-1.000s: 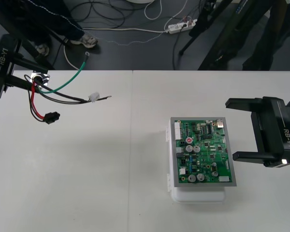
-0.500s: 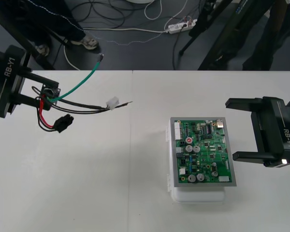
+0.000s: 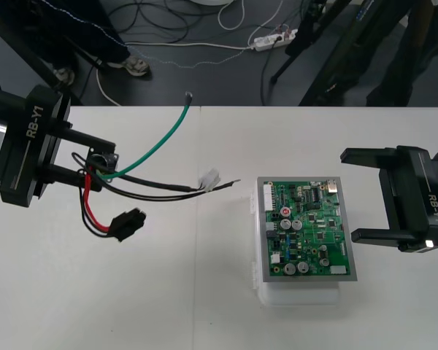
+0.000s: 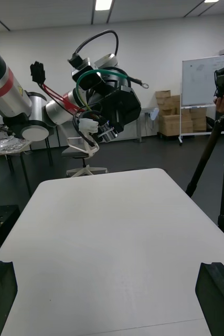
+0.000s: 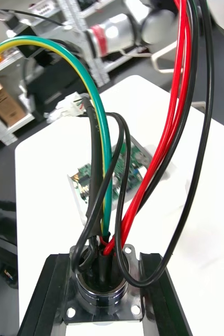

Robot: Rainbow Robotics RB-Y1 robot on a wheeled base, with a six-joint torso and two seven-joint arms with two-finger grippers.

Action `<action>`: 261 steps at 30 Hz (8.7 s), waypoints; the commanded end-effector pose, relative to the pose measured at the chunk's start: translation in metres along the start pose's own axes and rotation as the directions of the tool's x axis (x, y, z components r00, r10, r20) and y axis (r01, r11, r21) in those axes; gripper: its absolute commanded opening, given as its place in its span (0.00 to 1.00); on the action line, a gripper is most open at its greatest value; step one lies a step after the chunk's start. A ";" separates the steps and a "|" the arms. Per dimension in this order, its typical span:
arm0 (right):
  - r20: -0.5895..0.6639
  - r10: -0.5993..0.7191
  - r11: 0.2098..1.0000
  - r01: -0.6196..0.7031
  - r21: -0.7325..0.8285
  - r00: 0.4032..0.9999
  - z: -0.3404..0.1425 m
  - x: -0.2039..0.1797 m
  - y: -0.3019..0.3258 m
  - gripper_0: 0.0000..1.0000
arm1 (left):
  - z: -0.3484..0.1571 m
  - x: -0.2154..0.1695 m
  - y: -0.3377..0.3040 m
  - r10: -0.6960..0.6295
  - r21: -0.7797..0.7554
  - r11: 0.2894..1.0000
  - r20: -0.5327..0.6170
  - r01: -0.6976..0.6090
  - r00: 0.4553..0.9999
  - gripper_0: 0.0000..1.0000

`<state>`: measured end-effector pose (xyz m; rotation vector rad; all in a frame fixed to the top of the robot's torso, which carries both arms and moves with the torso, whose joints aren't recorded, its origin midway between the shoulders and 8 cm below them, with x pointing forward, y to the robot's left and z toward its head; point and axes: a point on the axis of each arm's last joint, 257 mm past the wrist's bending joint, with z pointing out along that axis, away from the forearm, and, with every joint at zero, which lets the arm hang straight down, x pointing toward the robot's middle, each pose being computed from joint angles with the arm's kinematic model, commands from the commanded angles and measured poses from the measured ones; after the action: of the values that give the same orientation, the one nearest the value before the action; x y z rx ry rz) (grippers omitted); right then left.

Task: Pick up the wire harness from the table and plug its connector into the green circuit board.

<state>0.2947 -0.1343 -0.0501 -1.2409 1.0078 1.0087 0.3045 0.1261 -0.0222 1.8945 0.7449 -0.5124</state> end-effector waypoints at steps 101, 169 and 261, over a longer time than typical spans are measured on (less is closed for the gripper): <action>0.002 0.069 0.998 -0.069 -0.013 0.998 0.004 0.008 0.005 1.00 | 0.108 -0.098 -0.051 -0.993 0.695 0.000 -0.084 0.719 0.081 0.00; 0.239 0.531 0.788 -0.370 -0.491 0.813 0.061 -0.089 -0.017 1.00 | 0.112 -0.140 -0.064 -0.991 0.807 -0.018 -0.093 0.591 0.098 0.00; 0.246 0.574 0.713 -0.328 -0.620 0.781 0.082 -0.108 0.009 0.00 | 0.110 -0.136 -0.057 -0.987 0.773 0.090 -0.014 0.628 0.158 1.00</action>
<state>0.2759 -0.0621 0.0425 -1.0915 0.7490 1.9606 0.1737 0.0055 -0.0326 1.2877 1.5845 -2.3969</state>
